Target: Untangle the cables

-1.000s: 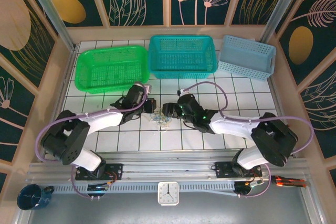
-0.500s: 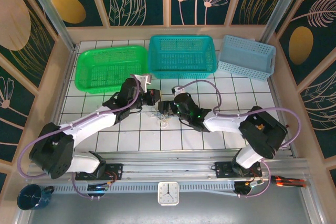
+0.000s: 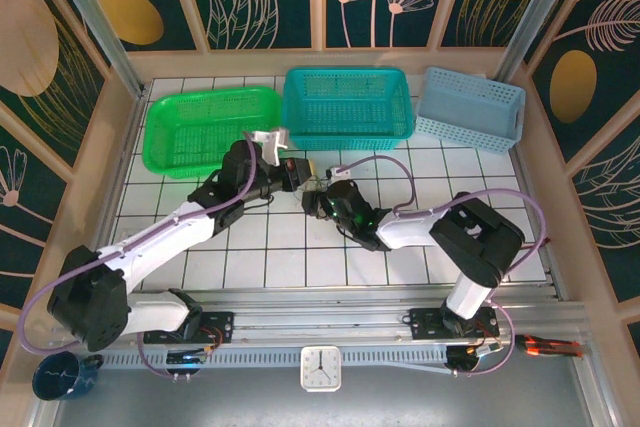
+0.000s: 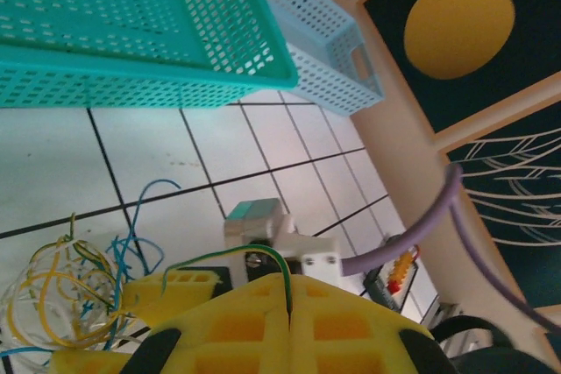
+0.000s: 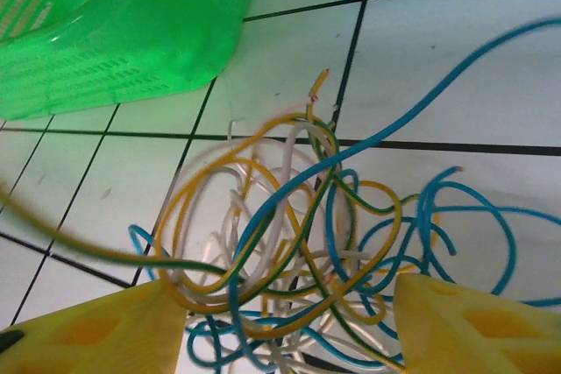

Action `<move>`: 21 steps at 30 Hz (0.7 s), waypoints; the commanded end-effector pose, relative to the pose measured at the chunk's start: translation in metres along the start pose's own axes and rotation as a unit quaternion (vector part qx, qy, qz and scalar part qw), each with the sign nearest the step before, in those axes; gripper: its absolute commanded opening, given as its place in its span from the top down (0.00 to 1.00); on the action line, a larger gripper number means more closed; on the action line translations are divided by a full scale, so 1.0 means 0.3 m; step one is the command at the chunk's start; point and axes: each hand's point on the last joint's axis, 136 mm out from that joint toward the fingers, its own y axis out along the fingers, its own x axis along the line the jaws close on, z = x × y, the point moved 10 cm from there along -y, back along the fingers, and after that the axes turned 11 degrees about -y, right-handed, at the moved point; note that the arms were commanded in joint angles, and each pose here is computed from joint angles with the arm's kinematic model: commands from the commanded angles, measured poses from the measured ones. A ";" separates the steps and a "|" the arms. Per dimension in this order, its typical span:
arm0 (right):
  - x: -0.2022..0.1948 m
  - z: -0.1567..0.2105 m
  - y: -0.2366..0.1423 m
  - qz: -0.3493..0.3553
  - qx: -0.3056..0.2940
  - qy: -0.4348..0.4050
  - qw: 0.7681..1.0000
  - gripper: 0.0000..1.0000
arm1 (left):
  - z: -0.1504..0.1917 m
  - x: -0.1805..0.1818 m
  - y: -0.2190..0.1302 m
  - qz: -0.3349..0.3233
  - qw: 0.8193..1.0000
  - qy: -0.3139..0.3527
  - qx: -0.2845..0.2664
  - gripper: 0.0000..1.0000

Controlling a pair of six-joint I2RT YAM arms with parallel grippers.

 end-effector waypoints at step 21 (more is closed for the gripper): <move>-0.033 -0.041 -0.276 -0.044 -0.070 -0.004 0.997 0.25 | -0.019 -0.055 -0.011 0.051 0.998 -0.015 -0.015 1.00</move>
